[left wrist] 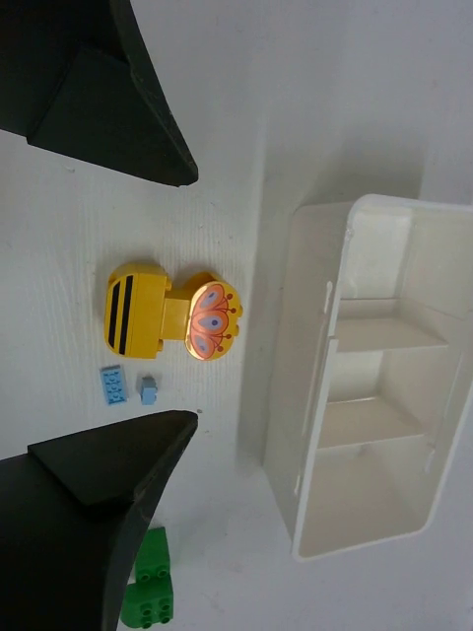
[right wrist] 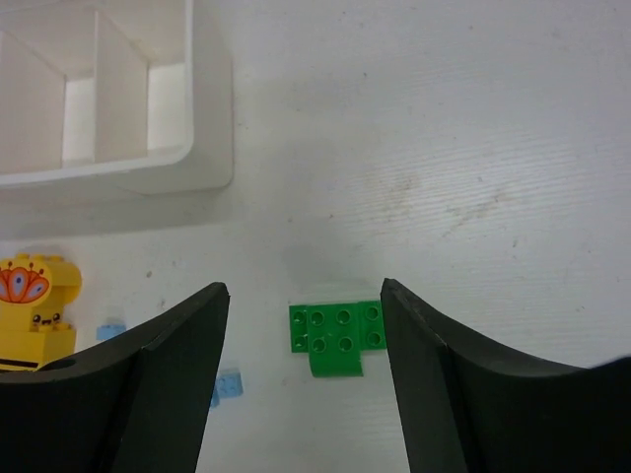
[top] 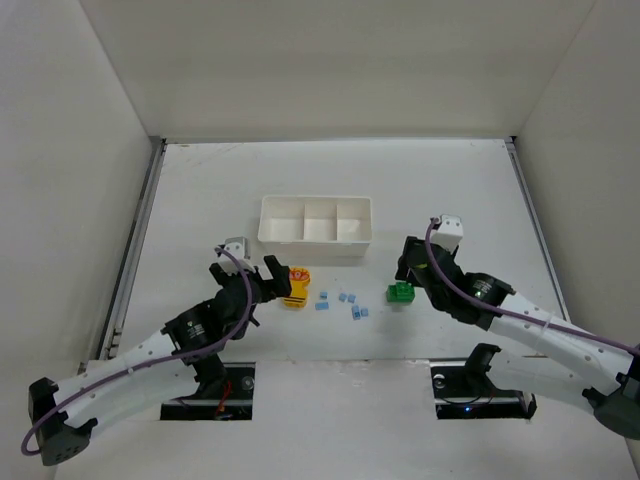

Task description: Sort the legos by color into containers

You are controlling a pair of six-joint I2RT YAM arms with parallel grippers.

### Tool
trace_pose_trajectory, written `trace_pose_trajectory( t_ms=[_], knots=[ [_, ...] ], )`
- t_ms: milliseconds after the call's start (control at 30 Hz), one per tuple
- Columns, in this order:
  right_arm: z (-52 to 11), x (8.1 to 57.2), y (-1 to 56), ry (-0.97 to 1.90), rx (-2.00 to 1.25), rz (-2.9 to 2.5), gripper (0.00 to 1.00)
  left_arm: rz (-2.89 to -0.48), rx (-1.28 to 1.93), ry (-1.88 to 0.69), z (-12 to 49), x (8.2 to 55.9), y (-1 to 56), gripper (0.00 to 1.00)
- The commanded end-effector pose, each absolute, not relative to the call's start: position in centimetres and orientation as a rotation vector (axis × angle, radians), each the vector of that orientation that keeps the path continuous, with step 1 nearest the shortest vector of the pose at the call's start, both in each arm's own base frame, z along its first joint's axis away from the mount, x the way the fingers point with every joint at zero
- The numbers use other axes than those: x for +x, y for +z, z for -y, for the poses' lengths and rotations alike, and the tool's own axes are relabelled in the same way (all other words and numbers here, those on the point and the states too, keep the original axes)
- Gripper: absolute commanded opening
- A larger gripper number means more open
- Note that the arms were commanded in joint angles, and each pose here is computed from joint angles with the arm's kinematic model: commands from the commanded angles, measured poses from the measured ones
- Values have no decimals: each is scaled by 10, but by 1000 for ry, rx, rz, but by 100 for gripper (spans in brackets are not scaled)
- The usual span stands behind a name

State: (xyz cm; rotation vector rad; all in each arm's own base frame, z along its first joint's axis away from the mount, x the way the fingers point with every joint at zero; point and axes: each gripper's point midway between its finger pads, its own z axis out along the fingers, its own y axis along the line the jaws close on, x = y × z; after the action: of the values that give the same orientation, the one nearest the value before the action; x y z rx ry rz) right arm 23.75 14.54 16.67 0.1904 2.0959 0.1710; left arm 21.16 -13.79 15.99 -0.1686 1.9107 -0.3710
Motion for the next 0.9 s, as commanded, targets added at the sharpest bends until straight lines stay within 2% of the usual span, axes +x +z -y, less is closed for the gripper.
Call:
trace_pose_trajectory(
  t_ms=[0,100,267,333,467,633,667,700,733,800,867],
  knots=[
    [-138,239,181,153,241,-2074,67,-1885,-163,-422,146,212,164,100],
    [-135,238,184,144,235,-2076,52,-1849,-168,-479,152,212,176,100],
    [-126,241,182,133,268,-2080,19,-1779,-132,-588,174,213,196,100],
    [-124,240,181,142,274,-2085,13,-1760,-118,-622,184,212,204,100],
    [-119,234,179,159,279,-2090,16,-1739,-99,-694,206,207,219,100],
    [-117,223,168,181,288,-2110,37,-1760,47,-649,237,209,232,100],
    [-118,221,163,181,288,-2122,41,-1758,70,-635,243,212,236,91],
    [-118,220,158,180,287,-2132,44,-1755,87,-614,247,217,239,60],
    [-118,219,153,180,282,-2140,47,-1759,97,-592,250,222,241,40],
    [-120,217,143,184,269,-2164,50,-1791,109,-550,259,231,241,20],
    [-126,217,137,203,253,-2177,50,-1807,112,-524,267,238,240,17]
  ],
)
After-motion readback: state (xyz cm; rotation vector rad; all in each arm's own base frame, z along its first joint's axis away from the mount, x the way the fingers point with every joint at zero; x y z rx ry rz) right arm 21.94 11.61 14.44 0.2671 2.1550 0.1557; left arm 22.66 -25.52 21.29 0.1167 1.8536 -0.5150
